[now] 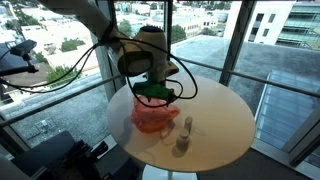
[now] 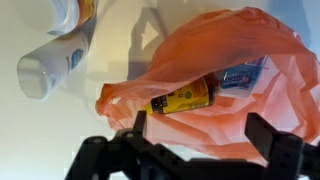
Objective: Pick up the brown medicine bottle with a yellow lid and put it on the table
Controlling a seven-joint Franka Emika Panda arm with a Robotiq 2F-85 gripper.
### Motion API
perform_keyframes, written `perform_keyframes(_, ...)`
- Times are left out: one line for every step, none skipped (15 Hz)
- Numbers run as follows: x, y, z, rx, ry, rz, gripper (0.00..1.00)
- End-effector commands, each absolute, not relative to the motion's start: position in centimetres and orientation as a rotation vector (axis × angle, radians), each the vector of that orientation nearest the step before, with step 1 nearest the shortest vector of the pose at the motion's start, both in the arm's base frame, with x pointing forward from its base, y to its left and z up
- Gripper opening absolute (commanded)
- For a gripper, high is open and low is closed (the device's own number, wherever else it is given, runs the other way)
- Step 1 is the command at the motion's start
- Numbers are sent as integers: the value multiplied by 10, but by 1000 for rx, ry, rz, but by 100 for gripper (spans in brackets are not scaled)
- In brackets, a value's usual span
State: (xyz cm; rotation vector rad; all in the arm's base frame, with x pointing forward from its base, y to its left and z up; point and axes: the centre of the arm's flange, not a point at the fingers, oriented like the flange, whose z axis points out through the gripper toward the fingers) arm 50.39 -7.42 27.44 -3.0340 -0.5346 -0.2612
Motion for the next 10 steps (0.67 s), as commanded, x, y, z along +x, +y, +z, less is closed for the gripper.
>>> perform_keyframes(525, -76, 280, -3043, -538, -167, 100)
perform_keyframes(527, -76, 280, -3056, -545, -152, 100)
perform_keyframes(529, -76, 279, -3063, -552, -138, 100)
perform_keyframes(531, -76, 277, -3068, -560, -134, 100)
perform_keyframes(532, -75, 275, -3074, -567, -134, 100)
perform_keyframes(533, -75, 272, -3076, -577, -142, 100)
perform_keyframes(533, -74, 267, -3075, -588, -147, 100)
perform_keyframes(534, -73, 264, -3074, -589, -143, 100)
perform_keyframes(534, -72, 261, -3072, -588, -141, 100)
perform_keyframes(534, -71, 257, -3067, -591, -137, 100)
